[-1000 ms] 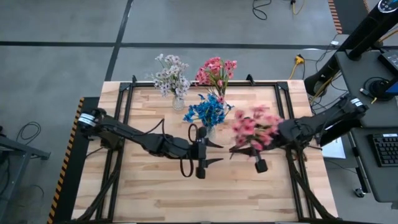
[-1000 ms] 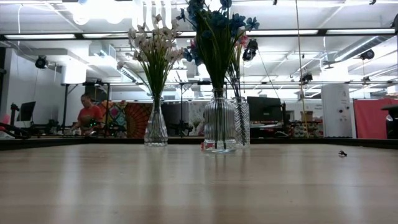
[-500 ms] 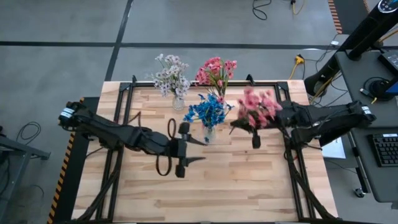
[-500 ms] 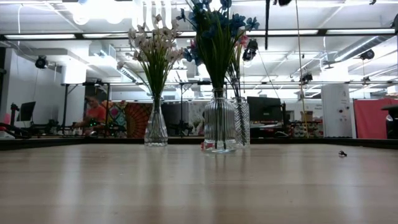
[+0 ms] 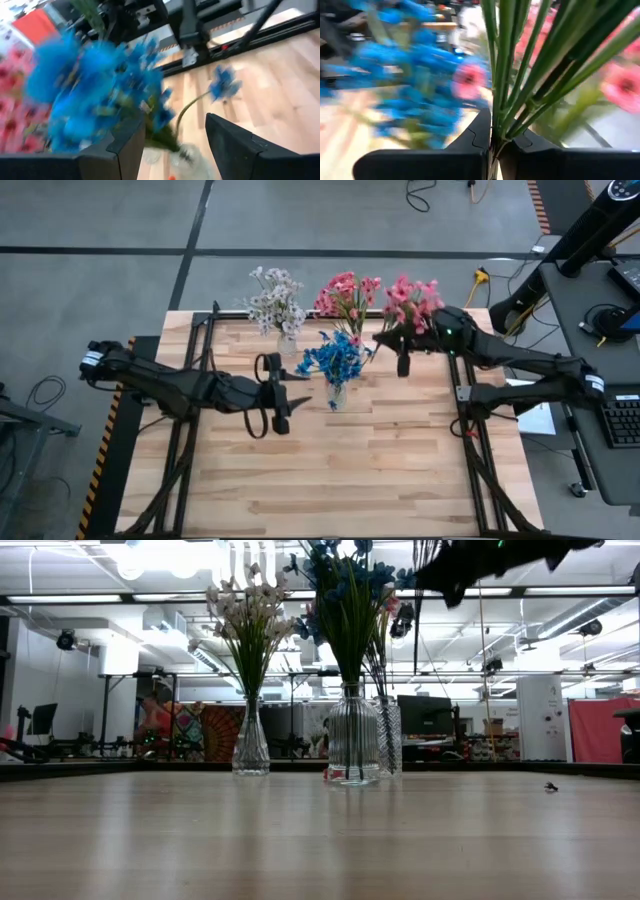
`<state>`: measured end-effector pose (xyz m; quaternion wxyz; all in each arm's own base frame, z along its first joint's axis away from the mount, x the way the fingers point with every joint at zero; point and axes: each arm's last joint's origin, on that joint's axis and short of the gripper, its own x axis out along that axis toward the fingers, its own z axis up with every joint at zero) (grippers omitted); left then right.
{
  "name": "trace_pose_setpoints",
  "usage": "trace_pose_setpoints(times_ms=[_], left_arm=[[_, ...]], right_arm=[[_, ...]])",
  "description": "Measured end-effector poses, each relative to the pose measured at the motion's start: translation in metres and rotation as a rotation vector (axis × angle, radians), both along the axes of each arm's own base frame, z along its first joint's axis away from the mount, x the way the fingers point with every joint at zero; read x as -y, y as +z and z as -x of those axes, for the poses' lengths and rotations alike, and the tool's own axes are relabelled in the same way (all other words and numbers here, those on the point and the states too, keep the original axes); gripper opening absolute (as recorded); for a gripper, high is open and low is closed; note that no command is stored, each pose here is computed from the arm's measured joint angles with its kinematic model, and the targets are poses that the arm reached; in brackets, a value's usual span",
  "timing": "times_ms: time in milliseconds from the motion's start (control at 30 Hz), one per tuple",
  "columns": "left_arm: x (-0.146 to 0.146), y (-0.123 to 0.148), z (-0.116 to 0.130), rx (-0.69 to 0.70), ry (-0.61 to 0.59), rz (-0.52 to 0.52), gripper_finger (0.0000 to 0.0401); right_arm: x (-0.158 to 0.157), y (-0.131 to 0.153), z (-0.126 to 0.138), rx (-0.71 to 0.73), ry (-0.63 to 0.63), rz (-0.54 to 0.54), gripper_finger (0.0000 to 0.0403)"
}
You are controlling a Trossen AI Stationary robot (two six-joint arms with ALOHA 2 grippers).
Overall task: Sort flowers into vase by color
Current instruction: Put the pink flowers into the right transparent vase
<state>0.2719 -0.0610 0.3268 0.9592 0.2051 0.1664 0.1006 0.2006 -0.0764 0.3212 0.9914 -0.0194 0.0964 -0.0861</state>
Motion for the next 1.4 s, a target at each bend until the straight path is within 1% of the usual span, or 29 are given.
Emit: trace_pose_setpoints(times_ms=[100,167,333,400,500,700,800,867,967,1200,1400], left_arm=[[-0.01,-0.011,0.009,0.053,0.037,0.04,0.0191],[-0.013,-0.019,0.018,0.089,0.04,0.058,0.0191],[-0.017,-0.035,0.038,0.192,0.045,0.122,0.0191],[-0.019,-0.041,0.042,0.207,0.05,0.116,0.0191],[-0.02,-0.044,0.043,0.226,0.064,0.07,0.0191],[-0.021,-0.049,0.043,0.218,0.074,0.06,0.0191],[-0.021,-0.053,0.043,0.206,0.082,0.054,0.0191],[-0.021,-0.054,0.042,0.202,0.102,0.048,0.0191],[-0.022,-0.055,0.041,0.206,0.128,0.043,0.0191],[-0.021,-0.052,0.037,0.229,0.129,0.051,0.0191],[-0.019,-0.061,0.031,0.205,0.136,0.074,0.0191]], right_arm=[[0.017,-0.011,0.001,0.002,-0.069,0.0,0.0012],[0.024,-0.013,0.001,0.011,-0.085,0.011,0.0012],[0.031,-0.008,0.002,0.092,-0.032,0.037,0.0012],[0.032,-0.005,0.002,0.113,-0.032,0.068,0.0012],[0.033,-0.009,0.0,0.141,-0.035,0.092,0.0012],[0.036,-0.023,-0.001,0.129,-0.045,0.141,0.0012],[0.036,-0.026,0.0,0.164,-0.069,0.191,0.0012],[0.038,-0.028,0.002,0.184,-0.078,0.203,0.0012],[0.04,-0.029,0.001,0.186,-0.084,0.2,0.0012],[0.046,-0.042,-0.009,0.142,-0.082,0.173,0.0012],[0.05,-0.052,-0.015,0.109,-0.08,0.156,0.0012]])
